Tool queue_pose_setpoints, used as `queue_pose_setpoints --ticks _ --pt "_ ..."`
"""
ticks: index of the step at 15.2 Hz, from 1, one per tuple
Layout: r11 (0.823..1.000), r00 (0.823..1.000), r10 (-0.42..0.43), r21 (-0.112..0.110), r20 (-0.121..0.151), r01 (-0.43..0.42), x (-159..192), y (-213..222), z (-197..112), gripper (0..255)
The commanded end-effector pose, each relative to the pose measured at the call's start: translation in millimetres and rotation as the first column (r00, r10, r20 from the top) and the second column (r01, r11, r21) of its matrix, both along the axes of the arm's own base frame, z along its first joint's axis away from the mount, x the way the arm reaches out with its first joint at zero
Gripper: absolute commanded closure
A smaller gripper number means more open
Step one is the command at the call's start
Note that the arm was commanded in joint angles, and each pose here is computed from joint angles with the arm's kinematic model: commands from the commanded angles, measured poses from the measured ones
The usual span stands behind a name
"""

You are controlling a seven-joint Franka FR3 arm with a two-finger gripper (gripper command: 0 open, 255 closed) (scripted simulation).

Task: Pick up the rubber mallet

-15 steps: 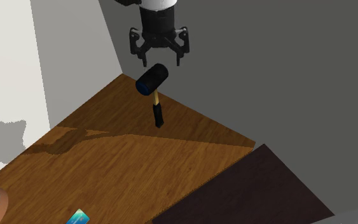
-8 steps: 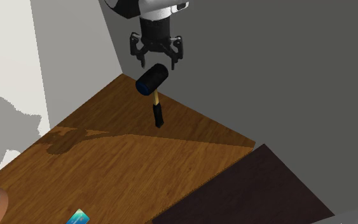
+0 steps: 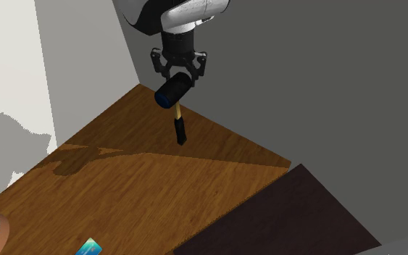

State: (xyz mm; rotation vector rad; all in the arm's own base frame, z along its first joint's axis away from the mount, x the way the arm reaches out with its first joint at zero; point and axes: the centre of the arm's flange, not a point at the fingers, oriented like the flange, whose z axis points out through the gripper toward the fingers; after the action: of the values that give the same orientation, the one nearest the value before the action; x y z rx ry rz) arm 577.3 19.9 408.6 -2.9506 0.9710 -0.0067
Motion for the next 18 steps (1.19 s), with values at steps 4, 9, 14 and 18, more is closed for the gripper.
queue_pose_setpoints --ticks 4,9,14,18 --pt "1.000 1.000 0.000 0.000 -0.002 0.000 0.0 -0.1 -0.8 255" --pt "1.000 1.000 0.000 0.000 -0.002 0.000 -0.8 0.4 9.1 255" --pt "1.000 1.000 0.000 0.000 -0.002 0.000 -0.8 0.4 35.4 255" --pt "1.000 1.000 0.000 0.000 -0.002 0.000 -0.8 0.4 56.6 255"
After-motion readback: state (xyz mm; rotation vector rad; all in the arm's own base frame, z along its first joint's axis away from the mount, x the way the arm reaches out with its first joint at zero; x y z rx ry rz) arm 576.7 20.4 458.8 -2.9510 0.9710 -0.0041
